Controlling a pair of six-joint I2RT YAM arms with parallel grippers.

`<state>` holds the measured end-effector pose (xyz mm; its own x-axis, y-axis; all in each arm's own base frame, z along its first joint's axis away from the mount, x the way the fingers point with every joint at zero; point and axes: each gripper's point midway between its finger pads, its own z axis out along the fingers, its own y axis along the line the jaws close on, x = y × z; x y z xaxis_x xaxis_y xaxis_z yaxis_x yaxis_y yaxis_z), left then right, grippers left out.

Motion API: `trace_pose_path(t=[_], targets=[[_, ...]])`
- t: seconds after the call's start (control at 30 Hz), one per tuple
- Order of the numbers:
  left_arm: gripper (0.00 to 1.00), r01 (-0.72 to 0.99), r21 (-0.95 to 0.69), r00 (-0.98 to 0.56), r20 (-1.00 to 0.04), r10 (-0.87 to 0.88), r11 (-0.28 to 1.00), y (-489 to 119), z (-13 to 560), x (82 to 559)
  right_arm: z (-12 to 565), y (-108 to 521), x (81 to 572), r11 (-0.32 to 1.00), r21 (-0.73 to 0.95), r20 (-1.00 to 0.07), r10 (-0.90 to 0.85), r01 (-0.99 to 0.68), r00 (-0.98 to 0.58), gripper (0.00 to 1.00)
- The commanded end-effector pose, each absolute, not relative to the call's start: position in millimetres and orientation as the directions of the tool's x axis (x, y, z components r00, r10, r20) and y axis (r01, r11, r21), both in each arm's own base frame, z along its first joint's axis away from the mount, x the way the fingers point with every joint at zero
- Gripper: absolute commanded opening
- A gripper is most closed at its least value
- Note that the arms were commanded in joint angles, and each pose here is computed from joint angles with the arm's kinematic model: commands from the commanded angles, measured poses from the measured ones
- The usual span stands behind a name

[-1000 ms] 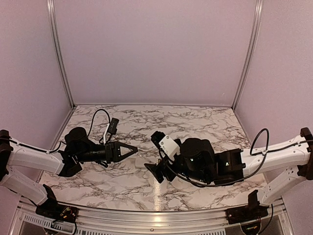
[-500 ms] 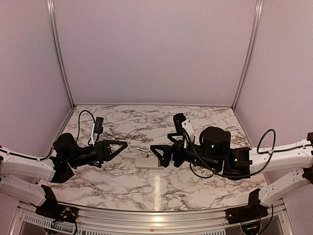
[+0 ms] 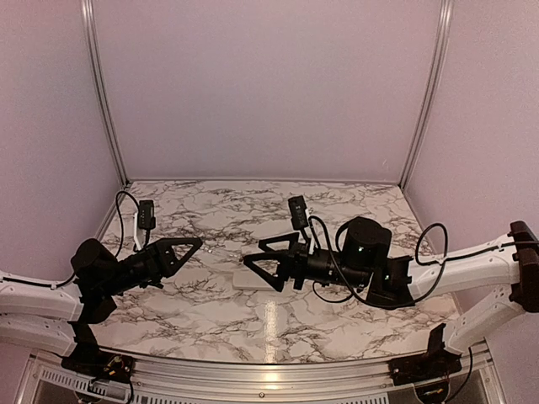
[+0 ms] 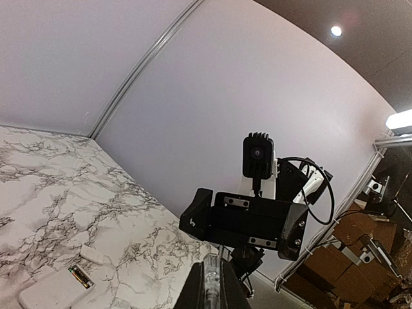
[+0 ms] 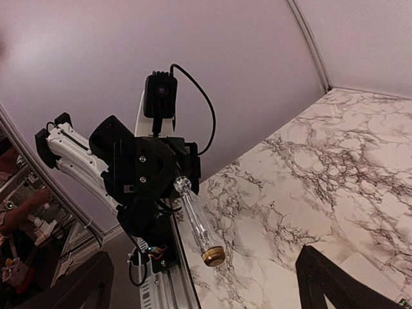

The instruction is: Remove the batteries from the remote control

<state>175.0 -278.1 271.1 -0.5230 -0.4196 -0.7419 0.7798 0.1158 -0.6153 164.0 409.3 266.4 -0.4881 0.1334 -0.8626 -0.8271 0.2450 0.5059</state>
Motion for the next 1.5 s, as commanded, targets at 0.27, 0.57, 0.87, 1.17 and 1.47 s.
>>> trace_pose_path(t=[0.27,0.57,0.87,1.17,1.47], targets=[[0.0,0.786,-0.618,-0.533,-0.703,-0.47,0.033,-266.9,285.0,161.6,289.6,439.8,136.8,-0.049,0.527,-0.835,0.155,-0.848,-0.528,0.94],[0.0,0.771,-0.636,-0.55,-0.69,-0.47,0.033,-267.3,279.3,163.3,299.7,452.8,143.2,-0.088,0.524,-0.82,0.218,-0.847,-0.53,0.78],[0.0,0.764,-0.644,-0.555,-0.683,-0.475,0.034,-266.4,277.4,163.9,300.9,483.4,149.1,-0.088,0.525,-0.817,0.228,-0.846,-0.53,0.69],[0.0,0.763,-0.645,-0.547,-0.681,-0.488,0.045,-263.4,276.9,165.3,296.0,503.6,155.7,-0.037,0.537,-0.819,0.218,-0.843,-0.531,0.55],[0.0,0.767,-0.638,-0.53,-0.689,-0.494,0.067,-260.6,277.7,166.2,283.2,507.9,164.2,0.052,0.55,-0.824,0.196,-0.833,-0.532,0.44]])
